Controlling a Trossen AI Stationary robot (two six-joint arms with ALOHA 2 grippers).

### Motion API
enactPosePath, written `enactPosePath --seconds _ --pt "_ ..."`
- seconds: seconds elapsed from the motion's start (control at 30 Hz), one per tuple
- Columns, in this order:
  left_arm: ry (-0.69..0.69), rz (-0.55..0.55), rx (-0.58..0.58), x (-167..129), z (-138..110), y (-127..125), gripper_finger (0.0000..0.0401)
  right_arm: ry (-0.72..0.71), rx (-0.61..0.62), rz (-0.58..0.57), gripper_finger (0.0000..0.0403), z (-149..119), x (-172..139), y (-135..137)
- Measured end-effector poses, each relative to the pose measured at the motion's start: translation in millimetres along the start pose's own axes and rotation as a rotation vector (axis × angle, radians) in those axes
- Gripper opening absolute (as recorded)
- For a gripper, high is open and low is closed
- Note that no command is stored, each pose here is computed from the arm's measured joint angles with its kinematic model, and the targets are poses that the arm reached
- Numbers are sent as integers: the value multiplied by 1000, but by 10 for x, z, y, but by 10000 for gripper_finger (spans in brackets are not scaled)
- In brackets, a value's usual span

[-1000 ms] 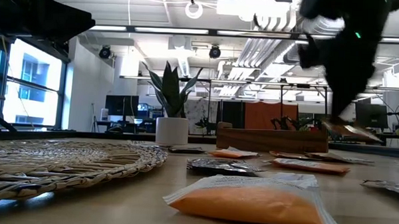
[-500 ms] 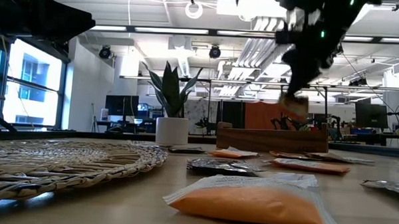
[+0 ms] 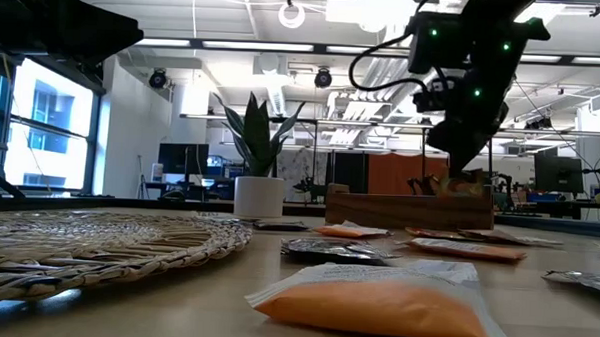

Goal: Pick & Place Tea
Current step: Put the orange tea bag into the right section of the wooden organizer

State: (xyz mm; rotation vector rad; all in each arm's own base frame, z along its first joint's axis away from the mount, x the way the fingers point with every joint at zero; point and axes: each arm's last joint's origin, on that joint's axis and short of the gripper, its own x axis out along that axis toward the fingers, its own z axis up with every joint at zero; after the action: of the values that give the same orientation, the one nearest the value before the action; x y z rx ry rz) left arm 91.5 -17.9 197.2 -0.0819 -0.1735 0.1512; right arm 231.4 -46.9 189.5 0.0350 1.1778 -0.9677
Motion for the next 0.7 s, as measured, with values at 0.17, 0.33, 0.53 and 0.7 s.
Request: enactPosePath --seconds 0.17,0.33,0.53,0.7 --pt "0 0 0 0 0 0 91 25 -34 42 9 -9 -1 12" --pt "0 -1 0 0 0 0 91 26 -56 44 39 -11 -2 12" --pt "0 -1 0 0 0 0 91 50 -55 87 81 52 -77 -1" --pt "0 -4 0 0 0 -1 91 24 -43 128 95 190 -235 -5"
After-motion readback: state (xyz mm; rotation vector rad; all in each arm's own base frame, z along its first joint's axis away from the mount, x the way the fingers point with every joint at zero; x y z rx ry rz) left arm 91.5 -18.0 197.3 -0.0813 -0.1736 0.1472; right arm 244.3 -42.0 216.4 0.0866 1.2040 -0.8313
